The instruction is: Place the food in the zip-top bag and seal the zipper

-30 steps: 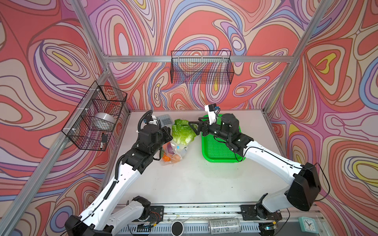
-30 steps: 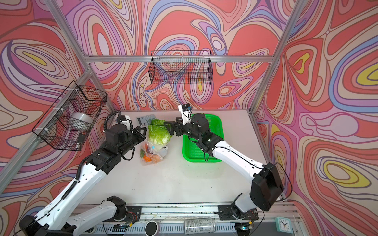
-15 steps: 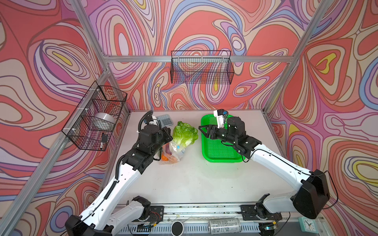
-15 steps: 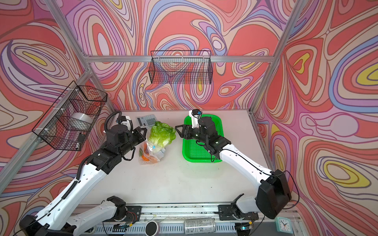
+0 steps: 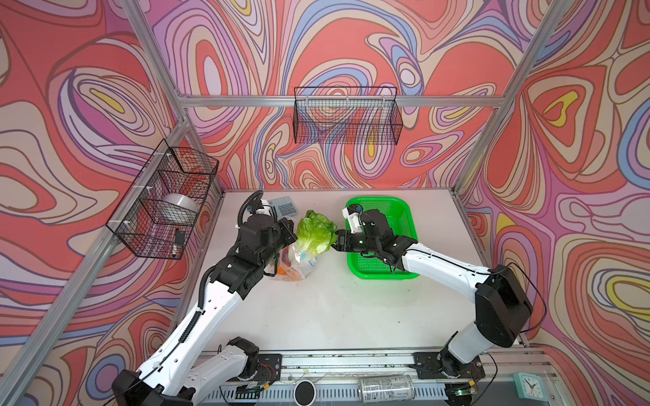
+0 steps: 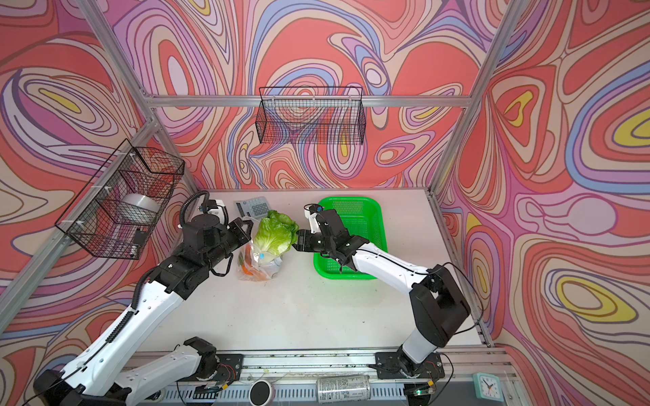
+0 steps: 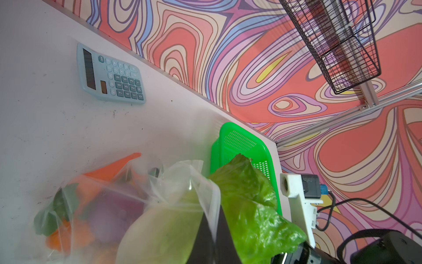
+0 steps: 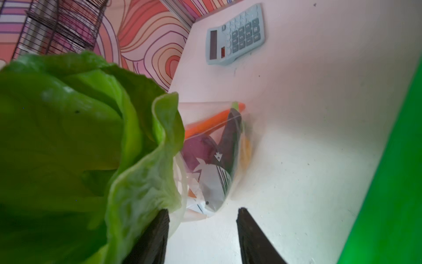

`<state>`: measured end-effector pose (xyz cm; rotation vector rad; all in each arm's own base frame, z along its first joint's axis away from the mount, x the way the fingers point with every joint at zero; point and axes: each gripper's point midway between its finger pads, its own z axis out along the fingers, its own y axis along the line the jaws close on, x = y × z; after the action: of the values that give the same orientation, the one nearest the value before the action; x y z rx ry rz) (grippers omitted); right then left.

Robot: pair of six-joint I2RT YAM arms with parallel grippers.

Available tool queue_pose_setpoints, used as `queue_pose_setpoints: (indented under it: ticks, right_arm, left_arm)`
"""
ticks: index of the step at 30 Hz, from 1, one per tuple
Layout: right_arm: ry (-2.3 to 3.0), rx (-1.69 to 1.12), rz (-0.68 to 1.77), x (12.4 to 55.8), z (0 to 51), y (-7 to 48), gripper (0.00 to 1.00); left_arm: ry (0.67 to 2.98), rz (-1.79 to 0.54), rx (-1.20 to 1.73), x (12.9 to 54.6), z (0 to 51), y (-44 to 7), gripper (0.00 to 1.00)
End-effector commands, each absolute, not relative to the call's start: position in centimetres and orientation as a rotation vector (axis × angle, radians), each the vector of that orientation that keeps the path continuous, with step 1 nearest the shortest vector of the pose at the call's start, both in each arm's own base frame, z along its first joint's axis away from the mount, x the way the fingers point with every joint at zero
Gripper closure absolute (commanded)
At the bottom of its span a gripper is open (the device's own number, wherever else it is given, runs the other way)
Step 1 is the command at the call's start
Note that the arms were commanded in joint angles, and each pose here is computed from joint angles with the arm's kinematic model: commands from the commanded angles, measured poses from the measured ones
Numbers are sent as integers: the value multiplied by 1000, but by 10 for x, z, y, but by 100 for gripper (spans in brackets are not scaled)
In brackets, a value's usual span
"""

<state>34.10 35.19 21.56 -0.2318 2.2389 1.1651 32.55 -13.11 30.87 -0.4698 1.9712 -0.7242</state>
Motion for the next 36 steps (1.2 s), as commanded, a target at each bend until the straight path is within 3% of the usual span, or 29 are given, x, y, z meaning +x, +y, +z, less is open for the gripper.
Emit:
queue_pose_setpoints:
  ticks: [1,6,17,36]
  right_arm:
    - [2069,-332,1283,338,262,373,49]
    - [2076,-400,1412,324,257,394,44]
    - [2237,-332,1391,326,205,409,48]
    - [2328,-276,1504,308,171,411,55]
  left_arm:
    - [1946,-747,-483,324,314,-129,100]
    - [1949,-754,-471,324,317,-131,100]
    - [1936,-762,-466,324,322,-131,100]
    - [1922,-753,-486,325,322,-129,100]
